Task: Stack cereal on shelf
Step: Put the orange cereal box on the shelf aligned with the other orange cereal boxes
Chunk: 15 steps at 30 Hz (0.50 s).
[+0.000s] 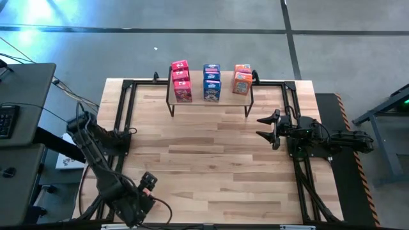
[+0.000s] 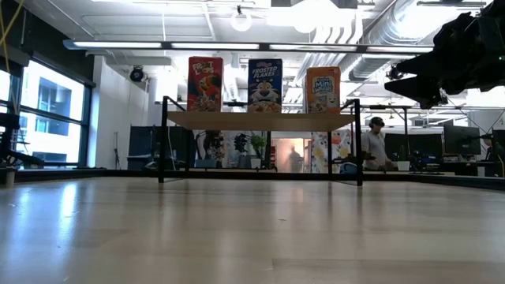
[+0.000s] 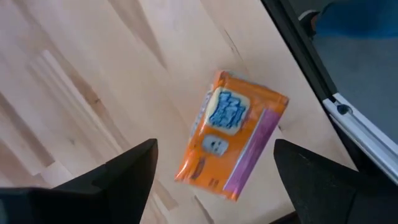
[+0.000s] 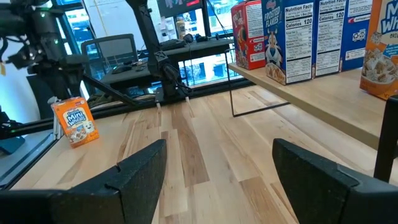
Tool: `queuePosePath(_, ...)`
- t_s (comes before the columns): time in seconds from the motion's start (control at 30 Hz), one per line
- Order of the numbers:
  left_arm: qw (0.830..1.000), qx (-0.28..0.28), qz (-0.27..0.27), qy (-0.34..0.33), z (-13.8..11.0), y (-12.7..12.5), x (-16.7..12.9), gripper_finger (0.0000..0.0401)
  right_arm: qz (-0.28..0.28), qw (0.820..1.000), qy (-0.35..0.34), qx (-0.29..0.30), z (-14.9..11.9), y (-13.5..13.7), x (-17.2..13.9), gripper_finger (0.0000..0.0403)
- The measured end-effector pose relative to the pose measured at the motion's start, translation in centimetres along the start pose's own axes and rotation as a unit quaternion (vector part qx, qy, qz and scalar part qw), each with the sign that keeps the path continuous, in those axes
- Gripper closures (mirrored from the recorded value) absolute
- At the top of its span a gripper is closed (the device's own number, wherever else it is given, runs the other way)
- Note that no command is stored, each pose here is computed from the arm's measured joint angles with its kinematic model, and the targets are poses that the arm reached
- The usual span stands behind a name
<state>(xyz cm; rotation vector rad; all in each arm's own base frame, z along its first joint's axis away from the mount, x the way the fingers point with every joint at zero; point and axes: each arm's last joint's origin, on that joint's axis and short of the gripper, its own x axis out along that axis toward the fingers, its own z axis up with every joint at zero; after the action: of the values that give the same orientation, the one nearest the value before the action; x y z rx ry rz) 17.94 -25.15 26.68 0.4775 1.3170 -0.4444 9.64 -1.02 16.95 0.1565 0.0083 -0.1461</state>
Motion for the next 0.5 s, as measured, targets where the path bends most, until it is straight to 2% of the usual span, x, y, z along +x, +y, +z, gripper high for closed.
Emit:
queuePosePath(0.33,0.999,0.008,-0.001,0.036,0.9,-0.8,2.7,0.0089,0.000,1.000,0.000,0.000,0.0,0.0,0.0,0.0118)
queuePosePath(0.5,0.999,0.011,0.000,0.041,1.0,-0.9,3.1,0.0108,0.000,1.000,0.000,0.000,0.0,0.0,0.0,0.0118)
